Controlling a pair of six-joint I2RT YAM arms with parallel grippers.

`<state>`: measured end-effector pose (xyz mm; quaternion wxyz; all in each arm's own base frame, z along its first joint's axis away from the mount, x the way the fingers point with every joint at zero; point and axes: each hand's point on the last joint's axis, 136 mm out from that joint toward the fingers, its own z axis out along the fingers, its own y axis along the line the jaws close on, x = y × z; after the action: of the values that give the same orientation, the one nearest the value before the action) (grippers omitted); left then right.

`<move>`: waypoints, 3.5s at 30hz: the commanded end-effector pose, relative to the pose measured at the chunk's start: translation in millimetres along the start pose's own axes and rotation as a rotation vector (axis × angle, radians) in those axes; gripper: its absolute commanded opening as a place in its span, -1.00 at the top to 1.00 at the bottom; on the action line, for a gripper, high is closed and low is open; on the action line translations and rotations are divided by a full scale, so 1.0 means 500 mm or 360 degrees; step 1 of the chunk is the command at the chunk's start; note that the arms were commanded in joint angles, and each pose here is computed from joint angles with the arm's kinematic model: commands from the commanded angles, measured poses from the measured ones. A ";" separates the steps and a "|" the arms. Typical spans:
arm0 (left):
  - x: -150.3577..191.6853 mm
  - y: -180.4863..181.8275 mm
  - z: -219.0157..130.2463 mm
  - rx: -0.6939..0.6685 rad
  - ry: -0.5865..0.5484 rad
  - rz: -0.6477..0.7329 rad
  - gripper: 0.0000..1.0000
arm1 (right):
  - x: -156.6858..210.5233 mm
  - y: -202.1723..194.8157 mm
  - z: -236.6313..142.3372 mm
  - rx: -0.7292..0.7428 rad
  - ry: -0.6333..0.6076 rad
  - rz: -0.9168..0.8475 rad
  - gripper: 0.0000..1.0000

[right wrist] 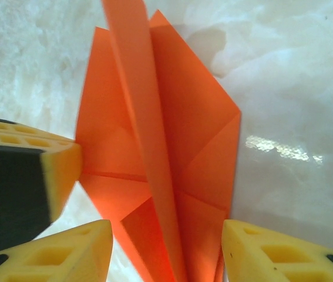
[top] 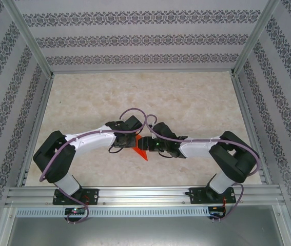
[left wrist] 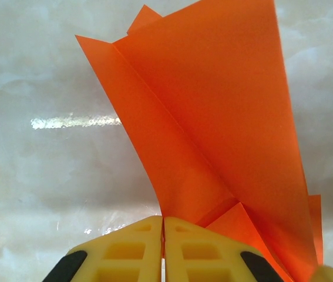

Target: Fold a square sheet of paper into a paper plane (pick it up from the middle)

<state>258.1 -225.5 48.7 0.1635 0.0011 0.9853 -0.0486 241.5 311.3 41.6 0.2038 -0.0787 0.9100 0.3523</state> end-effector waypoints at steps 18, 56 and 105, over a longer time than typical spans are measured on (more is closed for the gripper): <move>-0.014 -0.015 -0.010 0.0071 -0.0053 -0.0020 0.80 | 0.037 0.011 0.021 0.0031 0.0078 -0.0131 0.19; -0.080 0.003 -0.188 0.0336 -0.0501 -0.0137 0.13 | -0.076 -0.098 -0.095 0.0889 -0.0186 -0.0165 0.86; -0.085 0.121 -0.202 0.0219 -0.0626 -0.0314 0.16 | -0.103 -0.121 -0.041 0.1190 0.0088 -0.0057 0.42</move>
<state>264.2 -163.4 146.8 0.3326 -0.0790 0.9302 -0.1338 300.7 261.9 16.7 0.1958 -0.0207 0.9804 -0.0066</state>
